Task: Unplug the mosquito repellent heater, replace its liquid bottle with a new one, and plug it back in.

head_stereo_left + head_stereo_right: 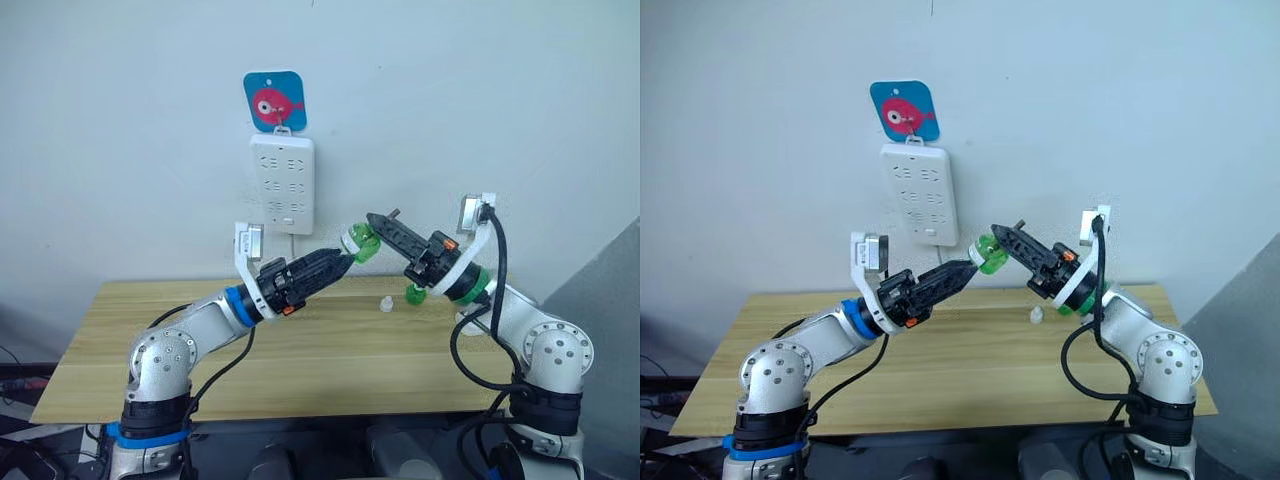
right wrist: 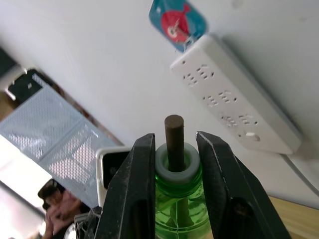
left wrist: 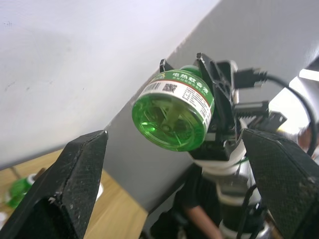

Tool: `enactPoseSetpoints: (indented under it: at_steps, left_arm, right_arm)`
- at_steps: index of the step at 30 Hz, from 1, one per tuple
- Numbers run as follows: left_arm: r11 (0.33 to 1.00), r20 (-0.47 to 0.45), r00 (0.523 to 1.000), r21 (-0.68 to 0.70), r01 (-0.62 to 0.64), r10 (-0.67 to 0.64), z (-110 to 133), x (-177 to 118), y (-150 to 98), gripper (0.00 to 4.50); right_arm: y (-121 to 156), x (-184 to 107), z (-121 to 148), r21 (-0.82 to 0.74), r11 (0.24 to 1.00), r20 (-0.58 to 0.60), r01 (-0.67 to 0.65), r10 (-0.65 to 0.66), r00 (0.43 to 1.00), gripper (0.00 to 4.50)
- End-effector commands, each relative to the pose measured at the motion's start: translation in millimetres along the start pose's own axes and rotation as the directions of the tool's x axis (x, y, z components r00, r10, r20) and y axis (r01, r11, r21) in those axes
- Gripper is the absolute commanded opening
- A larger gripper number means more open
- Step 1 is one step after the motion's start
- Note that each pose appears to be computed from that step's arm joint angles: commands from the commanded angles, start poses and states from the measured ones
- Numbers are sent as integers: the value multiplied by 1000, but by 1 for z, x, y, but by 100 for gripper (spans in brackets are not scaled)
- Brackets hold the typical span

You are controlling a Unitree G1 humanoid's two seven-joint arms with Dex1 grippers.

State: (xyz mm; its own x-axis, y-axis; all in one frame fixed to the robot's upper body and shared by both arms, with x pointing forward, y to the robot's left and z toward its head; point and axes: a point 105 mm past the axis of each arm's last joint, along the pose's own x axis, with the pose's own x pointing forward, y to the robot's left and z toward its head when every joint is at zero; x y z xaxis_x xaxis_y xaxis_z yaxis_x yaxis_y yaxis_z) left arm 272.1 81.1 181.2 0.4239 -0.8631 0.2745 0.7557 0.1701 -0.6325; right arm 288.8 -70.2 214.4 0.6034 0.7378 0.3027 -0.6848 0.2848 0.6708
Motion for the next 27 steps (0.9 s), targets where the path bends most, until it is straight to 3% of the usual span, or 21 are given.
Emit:
enactPoseSetpoints:
  at_steps: [1, 7, 27]
  left_arm:
    - [999, 37, 999, -7, 37, -37, 9, 7, -13, 450]
    - [996, 83, 995, -60, 60, -55, 13, 18, -17, 450]
    - [992, 58, 995, -97, 81, -75, 12, 25, -20, 450]
  right_arm:
    - [10, 0, 9, 46, 998, 58, -35, 32, 998, 86]
    - [15, 2, 8, 99, 993, 57, -59, 54, 997, 86]
    - [20, -1, -1, 132, 988, 42, -78, 73, 996, 86]
